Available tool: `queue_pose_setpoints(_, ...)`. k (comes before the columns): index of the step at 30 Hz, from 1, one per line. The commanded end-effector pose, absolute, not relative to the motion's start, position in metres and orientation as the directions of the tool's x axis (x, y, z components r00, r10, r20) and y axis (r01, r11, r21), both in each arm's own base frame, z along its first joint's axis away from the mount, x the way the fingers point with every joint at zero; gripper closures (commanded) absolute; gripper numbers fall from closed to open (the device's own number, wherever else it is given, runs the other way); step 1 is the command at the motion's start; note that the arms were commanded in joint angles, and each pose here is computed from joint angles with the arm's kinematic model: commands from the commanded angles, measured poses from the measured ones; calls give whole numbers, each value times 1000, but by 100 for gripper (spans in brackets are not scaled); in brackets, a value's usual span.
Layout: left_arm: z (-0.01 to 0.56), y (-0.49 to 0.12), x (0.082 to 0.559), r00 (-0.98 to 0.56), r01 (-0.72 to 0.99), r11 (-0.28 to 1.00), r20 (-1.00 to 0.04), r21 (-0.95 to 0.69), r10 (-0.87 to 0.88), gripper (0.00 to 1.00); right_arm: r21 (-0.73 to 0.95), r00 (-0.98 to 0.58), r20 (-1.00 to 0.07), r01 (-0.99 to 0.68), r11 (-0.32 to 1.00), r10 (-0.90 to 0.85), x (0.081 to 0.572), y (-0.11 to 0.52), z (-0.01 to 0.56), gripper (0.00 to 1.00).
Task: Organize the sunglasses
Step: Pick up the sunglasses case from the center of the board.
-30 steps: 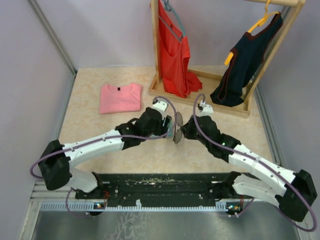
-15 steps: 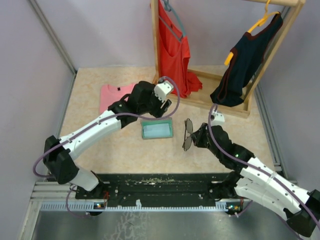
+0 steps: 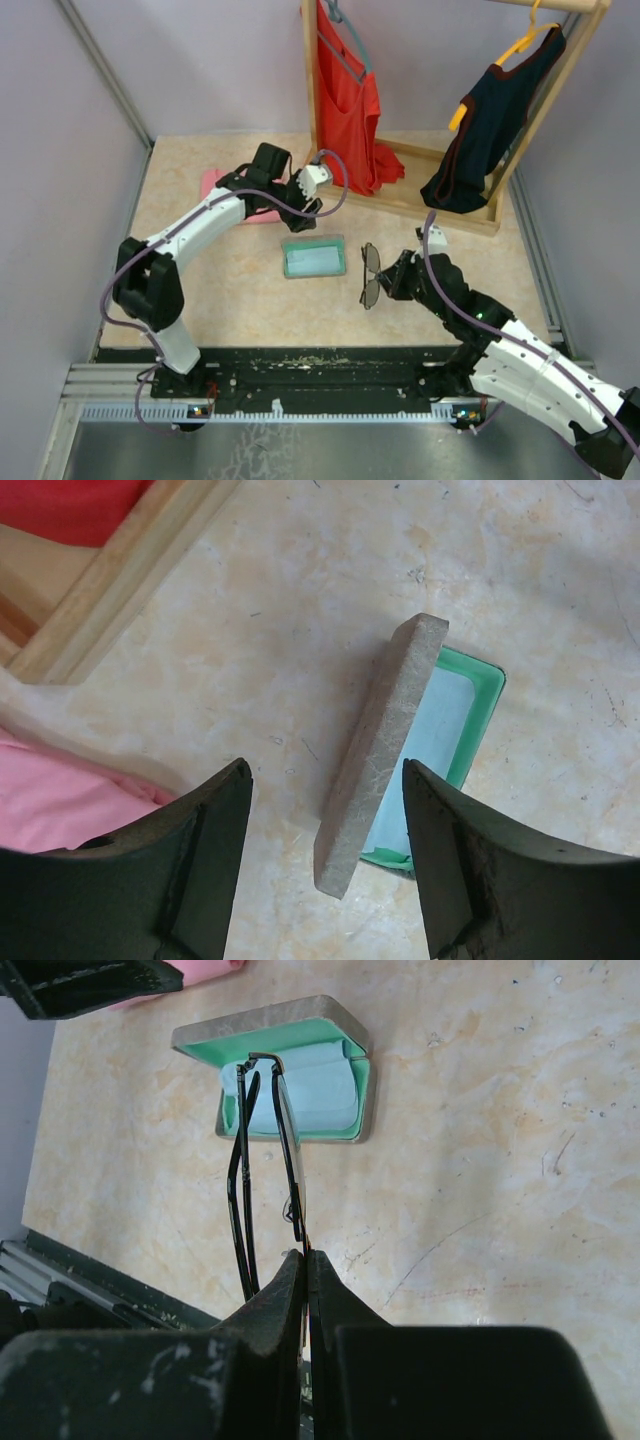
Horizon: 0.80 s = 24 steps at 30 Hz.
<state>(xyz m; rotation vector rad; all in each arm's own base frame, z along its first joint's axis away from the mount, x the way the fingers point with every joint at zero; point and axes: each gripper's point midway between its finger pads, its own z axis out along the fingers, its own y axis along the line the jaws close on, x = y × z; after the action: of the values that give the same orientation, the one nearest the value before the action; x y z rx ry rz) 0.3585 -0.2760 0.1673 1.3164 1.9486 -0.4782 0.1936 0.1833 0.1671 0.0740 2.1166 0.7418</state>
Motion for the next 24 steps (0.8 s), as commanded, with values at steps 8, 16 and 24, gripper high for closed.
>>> queue_pose_setpoints(8,127,-284,356,-264,948,313,-692,-59,671,31,559,-603,-727,-241,793,329,195,188,177,100)
queue_pose_setpoints(16,120,-289,349,-278,953,280,-699,-115,659,36,554,-606,-728,-244,796,321,194,188,176,100)
queue_pose_setpoints(24,97,-287,346,-308,949,275,-656,-156,689,38,556,-609,-727,-249,793,318,194,190,177,100)
